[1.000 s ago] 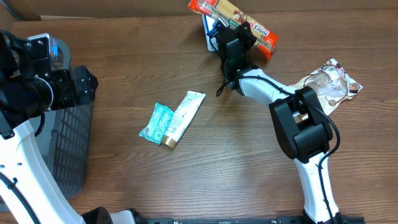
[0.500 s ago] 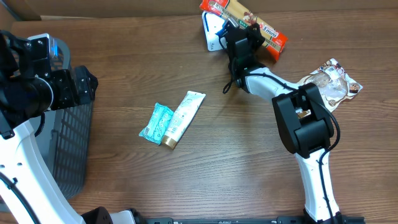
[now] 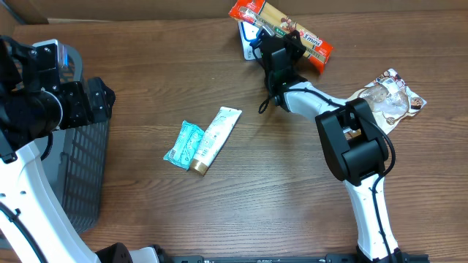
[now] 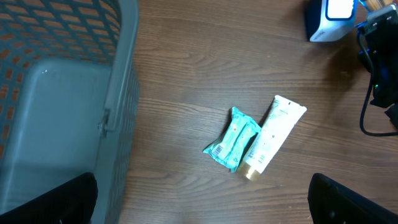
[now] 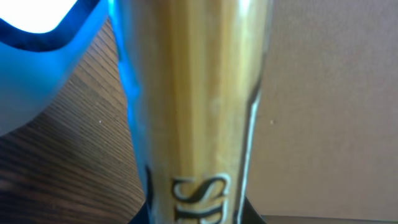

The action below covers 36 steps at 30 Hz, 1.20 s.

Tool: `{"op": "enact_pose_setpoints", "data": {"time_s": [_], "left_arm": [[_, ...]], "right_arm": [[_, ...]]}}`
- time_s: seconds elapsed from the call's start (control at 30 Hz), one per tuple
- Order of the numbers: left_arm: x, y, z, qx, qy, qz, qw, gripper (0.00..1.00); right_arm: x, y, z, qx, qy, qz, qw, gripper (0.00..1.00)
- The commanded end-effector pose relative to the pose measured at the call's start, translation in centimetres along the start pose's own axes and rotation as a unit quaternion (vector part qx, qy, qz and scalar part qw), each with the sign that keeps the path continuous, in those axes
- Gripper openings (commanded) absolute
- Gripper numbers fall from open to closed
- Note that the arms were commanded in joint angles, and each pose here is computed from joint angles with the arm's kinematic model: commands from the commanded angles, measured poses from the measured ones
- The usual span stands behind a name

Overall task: Scan the item barcode
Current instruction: 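Hold the spaghetti pack barcode over the white scanner, then carry the spaghetti pack right onto the mushroom bag and release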

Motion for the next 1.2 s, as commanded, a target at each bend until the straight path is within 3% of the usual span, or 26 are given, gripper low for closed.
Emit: {"op": "enact_pose_setpoints", "data": {"time_s": [0.0, 0.27, 0.47, 0.57, 0.67, 0.87, 1.17], "left_arm": [[0.0, 0.2, 0.2, 0.000, -0.002, 0.013, 1.000, 1.00], [0.0, 0.2, 0.2, 0.000, -0.002, 0.013, 1.000, 0.99], [0.0, 0.2, 0.2, 0.000, -0.002, 0.013, 1.000, 1.00], [0.0, 0.2, 0.2, 0.000, -0.002, 0.013, 1.000, 0.99], [0.0, 0.2, 0.2, 0.000, -0.003, 0.013, 1.000, 0.99], [0.0, 0.2, 0.2, 0.000, -0.002, 0.013, 1.000, 0.99], [0.0, 0.2, 0.2, 0.000, -0.002, 0.013, 1.000, 1.00]], "right_arm": [[-4.6, 1.6, -1.5, -0.001, -0.051, 0.050, 0.997, 0.04], [-12.5, 1.9, -5.9, -0.020, -0.036, 0.126, 0.991, 0.04], [-17.9, 0.8, -12.3, -0.063, 0.076, 0.242, 0.965, 0.04], [-19.3, -0.4, -16.1, -0.081, 0.193, 0.339, 0.917, 0.04], [-20.4, -2.3, -19.5, -0.084, 0.329, 0.429, 0.837, 0.04], [-21.2, -8.1, -21.8, -0.041, 0.516, 0.492, 0.700, 0.04], [-20.6, -20.0, -16.2, 0.021, 0.535, 0.622, 0.571, 0.04]]}}
Point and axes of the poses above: each gripper's point midway between its finger pads, its own z axis out along the fingers, its own x axis along the line the jaws close on, y = z × x, the point moved 6 cm from there along -z, back along the fingers, and after that the axes turned 7 degrees about -z, right-handed, at the moved point
